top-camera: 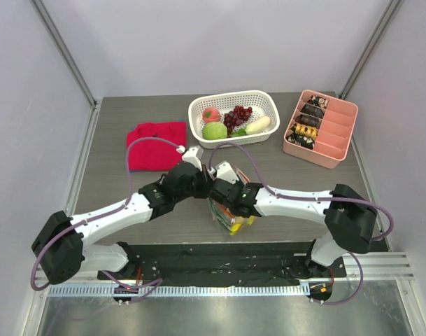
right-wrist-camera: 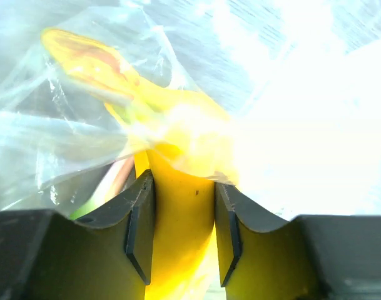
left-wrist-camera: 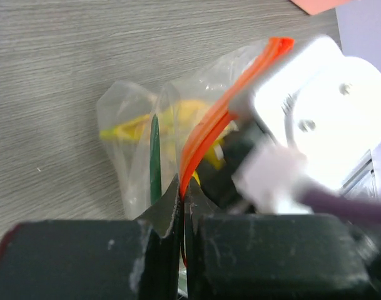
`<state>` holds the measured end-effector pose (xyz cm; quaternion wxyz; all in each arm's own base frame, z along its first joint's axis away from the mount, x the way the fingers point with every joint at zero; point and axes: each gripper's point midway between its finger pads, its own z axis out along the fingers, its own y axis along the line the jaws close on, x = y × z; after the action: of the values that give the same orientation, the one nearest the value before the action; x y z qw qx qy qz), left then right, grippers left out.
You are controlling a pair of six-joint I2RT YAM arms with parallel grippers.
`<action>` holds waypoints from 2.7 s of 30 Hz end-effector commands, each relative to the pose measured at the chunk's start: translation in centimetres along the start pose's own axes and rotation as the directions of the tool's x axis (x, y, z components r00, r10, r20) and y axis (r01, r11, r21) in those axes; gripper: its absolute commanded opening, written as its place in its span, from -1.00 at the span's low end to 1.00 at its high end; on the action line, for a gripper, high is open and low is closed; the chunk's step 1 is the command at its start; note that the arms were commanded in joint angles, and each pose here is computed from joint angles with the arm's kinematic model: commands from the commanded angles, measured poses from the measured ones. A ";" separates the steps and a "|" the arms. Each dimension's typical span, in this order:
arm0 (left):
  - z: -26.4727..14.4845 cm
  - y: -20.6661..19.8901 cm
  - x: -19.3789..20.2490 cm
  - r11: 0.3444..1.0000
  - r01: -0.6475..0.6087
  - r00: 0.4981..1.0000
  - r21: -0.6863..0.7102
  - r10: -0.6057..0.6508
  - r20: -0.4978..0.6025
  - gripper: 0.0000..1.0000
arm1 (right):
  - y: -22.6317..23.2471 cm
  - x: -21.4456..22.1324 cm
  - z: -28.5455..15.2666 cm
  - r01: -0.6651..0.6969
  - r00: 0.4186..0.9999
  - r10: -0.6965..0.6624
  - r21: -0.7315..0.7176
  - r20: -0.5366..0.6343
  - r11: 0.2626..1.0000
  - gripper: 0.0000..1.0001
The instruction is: Open the zip-top bag and remove the fake food
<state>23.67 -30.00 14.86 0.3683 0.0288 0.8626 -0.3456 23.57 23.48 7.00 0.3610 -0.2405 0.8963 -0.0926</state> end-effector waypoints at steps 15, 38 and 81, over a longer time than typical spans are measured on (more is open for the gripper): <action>-9.7 -2.6 -6.0 0.986 -0.039 0.958 0.165 -0.010 0.287 0.53 | -1.6 -4.4 -5.2 -0.299 0.902 0.388 -0.377 0.187 0.877 -0.97; -8.4 -5.3 -0.7 0.780 0.143 0.981 0.609 -0.194 0.018 0.95 | -0.2 -4.7 -10.5 -0.216 0.837 0.505 -0.722 0.210 0.657 -0.98; -12.0 -5.9 -2.0 0.764 0.015 0.976 0.645 -0.151 0.156 0.23 | 2.1 -4.5 -17.0 -0.026 0.797 0.561 -0.916 0.222 0.400 -0.98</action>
<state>16.51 -26.54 23.53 0.3883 0.0561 0.6841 -0.6149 14.05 26.83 18.06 0.3828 -0.2311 0.7543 0.4806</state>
